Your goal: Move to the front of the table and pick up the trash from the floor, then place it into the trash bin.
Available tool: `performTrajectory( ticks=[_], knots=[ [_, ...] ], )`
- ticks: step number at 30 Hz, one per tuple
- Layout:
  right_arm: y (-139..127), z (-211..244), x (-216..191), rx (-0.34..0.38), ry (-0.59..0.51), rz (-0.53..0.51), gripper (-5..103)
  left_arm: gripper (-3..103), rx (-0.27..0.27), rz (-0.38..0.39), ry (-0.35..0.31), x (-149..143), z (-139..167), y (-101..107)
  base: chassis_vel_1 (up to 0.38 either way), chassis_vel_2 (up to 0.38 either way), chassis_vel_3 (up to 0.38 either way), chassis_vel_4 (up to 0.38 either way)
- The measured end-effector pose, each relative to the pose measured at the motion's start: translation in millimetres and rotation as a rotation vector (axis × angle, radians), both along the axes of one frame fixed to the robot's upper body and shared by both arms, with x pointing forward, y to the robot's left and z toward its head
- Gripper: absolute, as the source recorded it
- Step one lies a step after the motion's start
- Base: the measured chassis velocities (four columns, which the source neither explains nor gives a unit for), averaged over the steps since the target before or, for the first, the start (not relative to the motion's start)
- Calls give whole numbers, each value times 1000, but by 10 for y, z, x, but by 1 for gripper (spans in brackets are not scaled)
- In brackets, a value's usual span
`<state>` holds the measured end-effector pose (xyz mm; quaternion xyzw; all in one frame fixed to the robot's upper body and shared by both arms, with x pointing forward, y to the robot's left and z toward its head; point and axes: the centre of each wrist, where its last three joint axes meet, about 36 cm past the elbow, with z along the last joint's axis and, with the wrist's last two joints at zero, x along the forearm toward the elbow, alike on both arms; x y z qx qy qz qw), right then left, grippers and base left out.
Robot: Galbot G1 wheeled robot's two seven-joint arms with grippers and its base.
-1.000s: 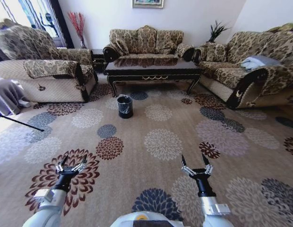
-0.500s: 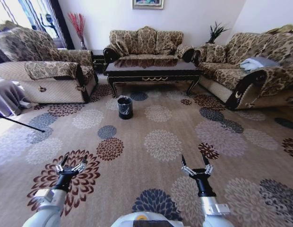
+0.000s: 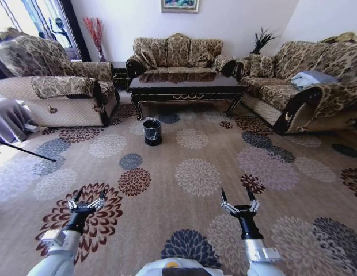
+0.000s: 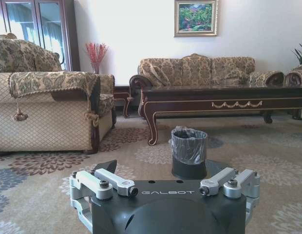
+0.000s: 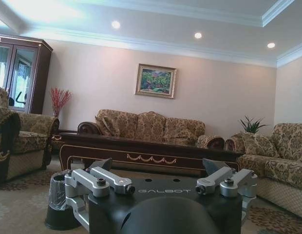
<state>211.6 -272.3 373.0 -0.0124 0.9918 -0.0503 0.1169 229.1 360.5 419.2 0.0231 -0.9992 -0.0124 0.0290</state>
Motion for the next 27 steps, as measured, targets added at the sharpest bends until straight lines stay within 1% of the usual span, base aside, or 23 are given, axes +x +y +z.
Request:
performTrajectory(
  ticks=[27],
  knots=[
    [0,0,0,0,0,0,100,100,0,0,0,0,0,0,0,0,0,0]
  ],
)
